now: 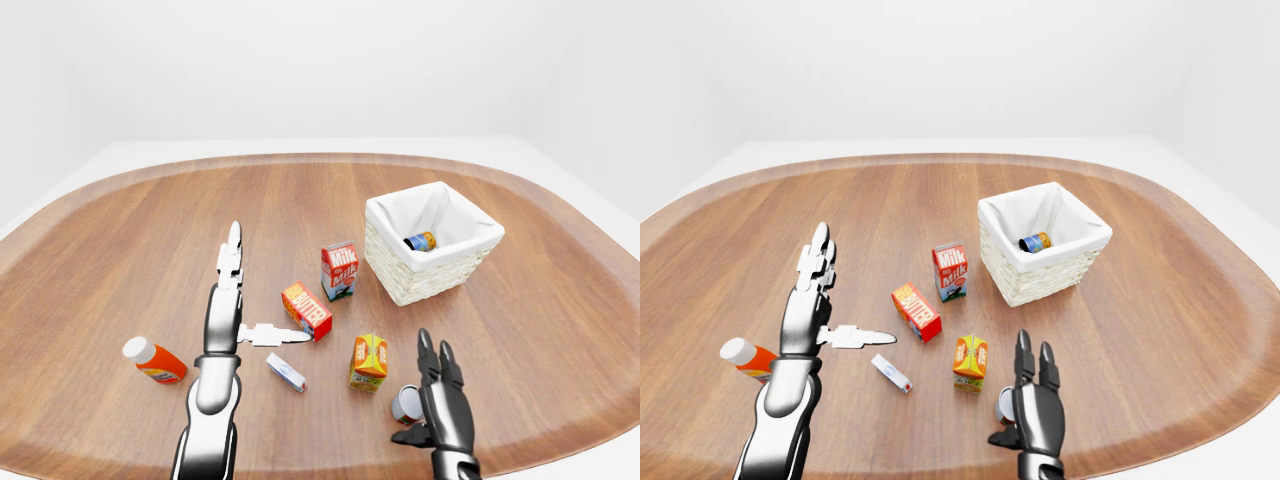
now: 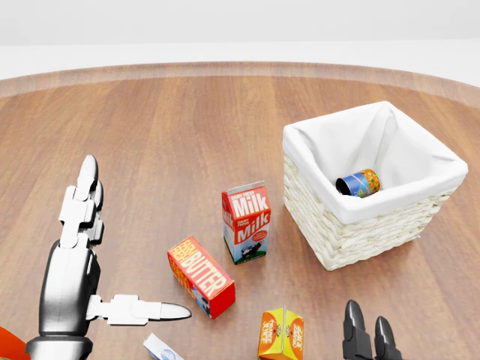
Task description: Pick up the alphabet soup and the tomato sauce, and put them in the basket.
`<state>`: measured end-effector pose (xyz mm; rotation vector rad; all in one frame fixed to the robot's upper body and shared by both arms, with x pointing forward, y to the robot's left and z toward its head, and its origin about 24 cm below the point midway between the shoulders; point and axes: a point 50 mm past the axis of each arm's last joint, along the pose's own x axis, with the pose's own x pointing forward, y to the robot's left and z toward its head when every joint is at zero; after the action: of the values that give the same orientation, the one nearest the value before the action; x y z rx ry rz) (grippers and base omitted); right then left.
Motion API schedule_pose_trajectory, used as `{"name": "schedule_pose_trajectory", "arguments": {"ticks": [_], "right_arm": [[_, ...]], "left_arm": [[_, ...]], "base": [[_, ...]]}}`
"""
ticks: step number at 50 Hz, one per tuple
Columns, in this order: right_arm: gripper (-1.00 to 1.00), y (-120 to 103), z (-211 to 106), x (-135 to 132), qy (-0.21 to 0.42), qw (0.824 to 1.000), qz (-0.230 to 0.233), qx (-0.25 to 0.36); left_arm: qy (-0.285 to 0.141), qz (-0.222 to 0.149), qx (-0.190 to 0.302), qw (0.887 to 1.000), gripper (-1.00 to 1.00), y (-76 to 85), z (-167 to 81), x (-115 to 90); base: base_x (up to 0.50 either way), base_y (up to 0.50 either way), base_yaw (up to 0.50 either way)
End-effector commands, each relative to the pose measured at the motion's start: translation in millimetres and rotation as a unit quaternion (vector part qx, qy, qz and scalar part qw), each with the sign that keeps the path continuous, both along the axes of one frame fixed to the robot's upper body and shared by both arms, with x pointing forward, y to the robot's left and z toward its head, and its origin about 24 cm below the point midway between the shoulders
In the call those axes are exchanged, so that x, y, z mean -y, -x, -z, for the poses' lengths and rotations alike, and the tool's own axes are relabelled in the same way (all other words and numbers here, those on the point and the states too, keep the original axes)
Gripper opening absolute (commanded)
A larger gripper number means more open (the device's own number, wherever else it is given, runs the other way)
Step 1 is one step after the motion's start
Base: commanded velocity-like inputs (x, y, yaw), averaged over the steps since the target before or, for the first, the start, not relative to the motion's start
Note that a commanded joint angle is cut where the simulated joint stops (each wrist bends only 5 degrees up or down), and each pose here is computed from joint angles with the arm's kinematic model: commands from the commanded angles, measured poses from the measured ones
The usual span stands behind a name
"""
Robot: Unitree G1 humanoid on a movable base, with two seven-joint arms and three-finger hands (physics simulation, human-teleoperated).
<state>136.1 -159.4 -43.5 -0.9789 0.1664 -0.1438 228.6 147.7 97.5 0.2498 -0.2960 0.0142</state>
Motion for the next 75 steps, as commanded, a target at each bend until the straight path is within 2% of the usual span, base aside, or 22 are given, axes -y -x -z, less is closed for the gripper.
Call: {"name": "schedule_pose_trajectory", "arguments": {"ticks": [1,14,28,39,55,57,58,59,60,75], "right_arm": [[1.0,0,9,-5,0.025,0.999,-0.035,-0.02],[1.0,1,17,-8,0.046,0.997,-0.059,-0.036],[1.0,-4,24,-6,0.056,0.995,-0.064,-0.049],[1.0,-9,29,4,0.056,0.996,-0.044,-0.06],[1.0,-6,33,3,0.066,0.994,-0.05,-0.069],[0.74,-5,33,2,0.068,0.994,-0.053,-0.07],[0.0,-5,33,2,0.068,0.994,-0.053,-0.07],[-0.45,-5,33,2,0.069,0.994,-0.054,-0.07],[-1.0,-5,33,2,0.069,0.994,-0.054,-0.07],[-1.0,-4,30,2,0.066,0.994,-0.054,-0.063]], "left_arm": [[-0.001,-0.006,0.005,1.0,1.0,1.5,-2,-1],[-0.001,-0.005,0.005,1.0,1.0,1.5,-2,-1],[-0.001,-0.006,0.005,1.0,1.0,1.5,-2,-1],[-0.001,-0.006,0.005,1.0,1.0,1.5,-2,-1],[-0.001,-0.006,0.005,1.0,1.0,1.5,-2,-1],[-0.001,-0.006,0.005,1.0,1.0,1.5,-2,-1],[-0.001,-0.005,0.005,1.0,1.0,1.5,-2,-1],[-0.001,-0.005,0.005,1.0,1.0,1.5,-2,-1],[-0.001,-0.005,0.005,1.0,1.0,1.5,-2,-1],[-0.001,-0.005,0.005,1.0,1.0,1.5,-2,-1]], "base": [[0.0,0.0,0.0],[0.0,0.0,0.0],[0.0,0.0,0.0],[0.0,0.0,0.0],[0.0,0.0,0.0],[0.0,0.0,0.0],[0.0,0.0,0.0],[0.0,0.0,0.0],[0.0,0.0,0.0],[0.0,0.0,0.0]]}}
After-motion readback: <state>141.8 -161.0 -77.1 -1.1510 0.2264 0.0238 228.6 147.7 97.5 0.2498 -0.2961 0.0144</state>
